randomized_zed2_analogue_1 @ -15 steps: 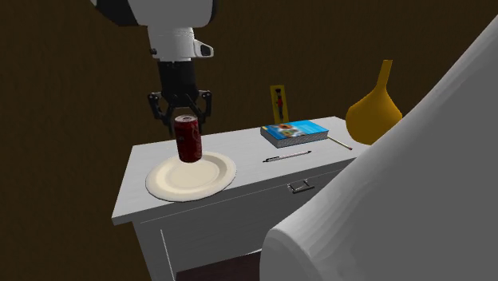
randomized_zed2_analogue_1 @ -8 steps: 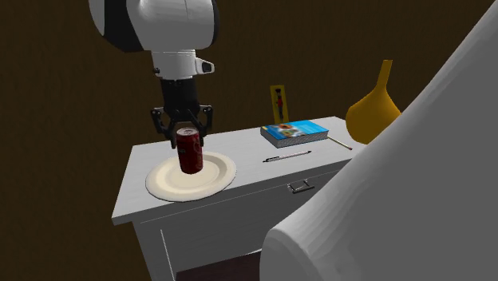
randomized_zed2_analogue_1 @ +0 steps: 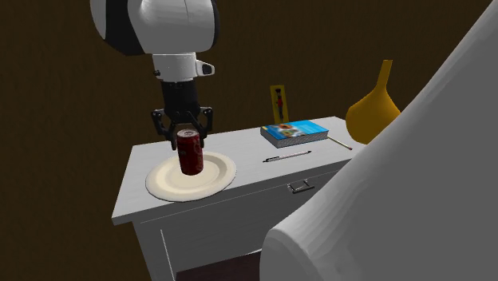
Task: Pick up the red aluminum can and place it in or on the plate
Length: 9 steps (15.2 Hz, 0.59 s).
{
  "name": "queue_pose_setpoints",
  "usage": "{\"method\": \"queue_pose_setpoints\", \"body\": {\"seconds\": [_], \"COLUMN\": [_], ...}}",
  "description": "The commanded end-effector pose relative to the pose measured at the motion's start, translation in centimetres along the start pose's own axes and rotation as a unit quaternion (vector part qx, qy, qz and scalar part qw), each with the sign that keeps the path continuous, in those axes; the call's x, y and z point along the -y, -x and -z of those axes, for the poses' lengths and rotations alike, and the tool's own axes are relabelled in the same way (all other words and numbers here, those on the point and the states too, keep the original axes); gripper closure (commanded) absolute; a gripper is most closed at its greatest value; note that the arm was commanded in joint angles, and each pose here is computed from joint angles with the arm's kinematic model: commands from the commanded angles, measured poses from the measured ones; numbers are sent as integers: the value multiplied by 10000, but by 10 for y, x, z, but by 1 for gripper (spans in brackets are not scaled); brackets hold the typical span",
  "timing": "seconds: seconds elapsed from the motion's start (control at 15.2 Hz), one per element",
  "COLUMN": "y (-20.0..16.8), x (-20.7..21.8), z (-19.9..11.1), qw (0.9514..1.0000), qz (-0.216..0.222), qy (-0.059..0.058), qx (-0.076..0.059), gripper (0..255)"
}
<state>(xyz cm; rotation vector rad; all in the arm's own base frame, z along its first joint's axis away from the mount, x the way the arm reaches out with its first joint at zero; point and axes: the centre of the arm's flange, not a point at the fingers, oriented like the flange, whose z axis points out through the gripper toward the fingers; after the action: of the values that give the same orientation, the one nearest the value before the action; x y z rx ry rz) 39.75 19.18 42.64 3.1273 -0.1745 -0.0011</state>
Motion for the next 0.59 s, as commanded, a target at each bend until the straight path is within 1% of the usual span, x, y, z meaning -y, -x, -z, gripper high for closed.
{"method": "queue_pose_setpoints", "body": {"seconds": [0.0, 0.33, 0.53], "y": [0, 0, 0], "x": [0, 0, 0], "z": [0, 0, 40], "qw": [10000, 10000, 10000], "qz": [0, 0, 0], "qy": [-1, -1, -1], "qx": [-2, -2, -2], "gripper": [0, 0, 0]}}
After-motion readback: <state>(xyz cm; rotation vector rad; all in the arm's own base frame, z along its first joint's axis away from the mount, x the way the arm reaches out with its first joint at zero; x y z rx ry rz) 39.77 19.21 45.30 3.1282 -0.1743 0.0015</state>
